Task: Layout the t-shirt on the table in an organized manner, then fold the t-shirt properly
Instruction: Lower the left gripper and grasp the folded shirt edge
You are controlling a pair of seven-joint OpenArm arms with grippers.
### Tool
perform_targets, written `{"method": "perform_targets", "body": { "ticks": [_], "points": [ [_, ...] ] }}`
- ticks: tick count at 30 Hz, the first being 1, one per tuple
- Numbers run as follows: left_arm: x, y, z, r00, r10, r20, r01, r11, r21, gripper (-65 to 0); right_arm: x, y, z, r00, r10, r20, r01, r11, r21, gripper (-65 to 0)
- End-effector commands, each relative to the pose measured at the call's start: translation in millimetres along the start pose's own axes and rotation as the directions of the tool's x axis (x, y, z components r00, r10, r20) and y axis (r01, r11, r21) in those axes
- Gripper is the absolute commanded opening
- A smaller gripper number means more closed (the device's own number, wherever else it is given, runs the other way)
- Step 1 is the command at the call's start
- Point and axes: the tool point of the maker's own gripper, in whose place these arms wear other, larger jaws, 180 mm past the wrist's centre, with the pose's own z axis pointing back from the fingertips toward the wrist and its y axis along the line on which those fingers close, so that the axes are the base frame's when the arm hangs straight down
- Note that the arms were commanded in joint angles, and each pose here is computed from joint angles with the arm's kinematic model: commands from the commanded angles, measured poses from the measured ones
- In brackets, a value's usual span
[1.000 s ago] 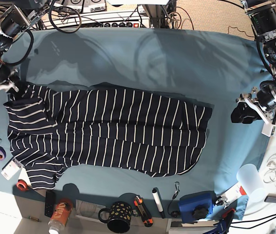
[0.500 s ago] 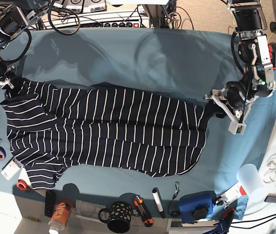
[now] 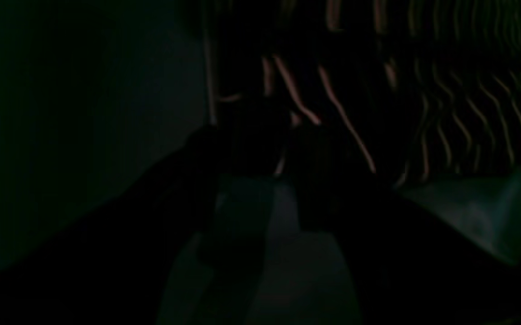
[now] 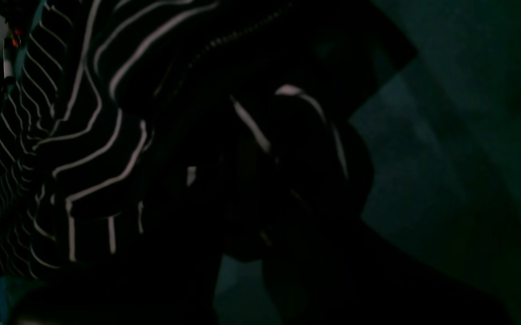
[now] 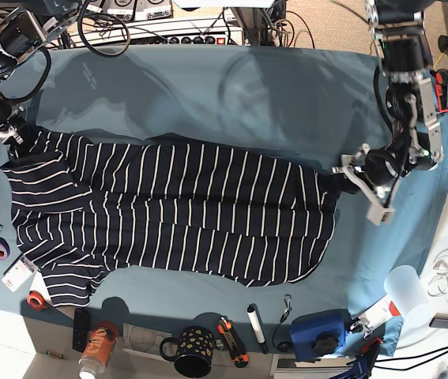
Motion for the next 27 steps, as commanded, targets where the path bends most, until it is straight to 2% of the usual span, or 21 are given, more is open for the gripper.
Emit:
{"method": "perform_targets", "body": {
  "ticks": [1, 5, 11, 13, 16, 19, 23, 27],
  "points": [
    [11.3, -2.3, 1.9, 1.000, -0.003, 0.010, 0.003, 1.000, -0.021, -37.0, 16.6, -0.7, 6.8, 0.999, 0.027, 0.024, -0.027, 1.000, -0.008, -65.0],
    [1.8, -14.5, -1.6, 0.999, 0.030, -0.034, -0.034, 0.993, -0.115, -37.0, 16.5, -0.7, 6.7, 0.999, 0.027, 0.024, -0.027, 1.000, -0.008, -65.0],
    [-0.3, -30.6, -11.3, 0.999, 0.049, -0.023, -0.052, 0.986, -0.159, -37.0, 16.7, -0.3, 6.8, 0.999, 0.026, 0.026, -0.026, 1.000, -0.006, -65.0],
    [2.4, -33.1, -16.7, 0.999, 0.048, 0.004, -0.047, 0.988, -0.149, -37.0, 16.9, -0.2, 6.7, 0.999, 0.026, 0.026, -0.026, 1.000, -0.005, -65.0],
    [7.0, -21.7, -21.4, 0.997, 0.072, 0.038, -0.069, 0.995, -0.071, -37.1, 16.4, -0.4, 6.9, 0.999, 0.026, 0.024, -0.026, 1.000, -0.006, -65.0],
    [3.0, -6.8, -22.3, 0.996, 0.082, 0.023, -0.083, 0.996, 0.014, -44.6, 15.5, -0.6, 7.0, 0.999, 0.026, 0.018, -0.026, 1.000, -0.006, -65.0],
    [0.6, -0.4, -22.1, 0.995, 0.094, 0.014, -0.095, 0.994, 0.051, -65.0, 17.7, -1.2, 8.1, 0.999, 0.030, 0.021, -0.029, 1.000, -0.009, -65.0],
    [-6.1, 0.0, -21.7, 0.995, 0.094, -0.024, -0.093, 0.994, 0.056, -65.0, 31.4, -6.9, 17.0, 0.998, 0.055, 0.032, -0.054, 0.998, -0.031, -65.0]
  ]
}}
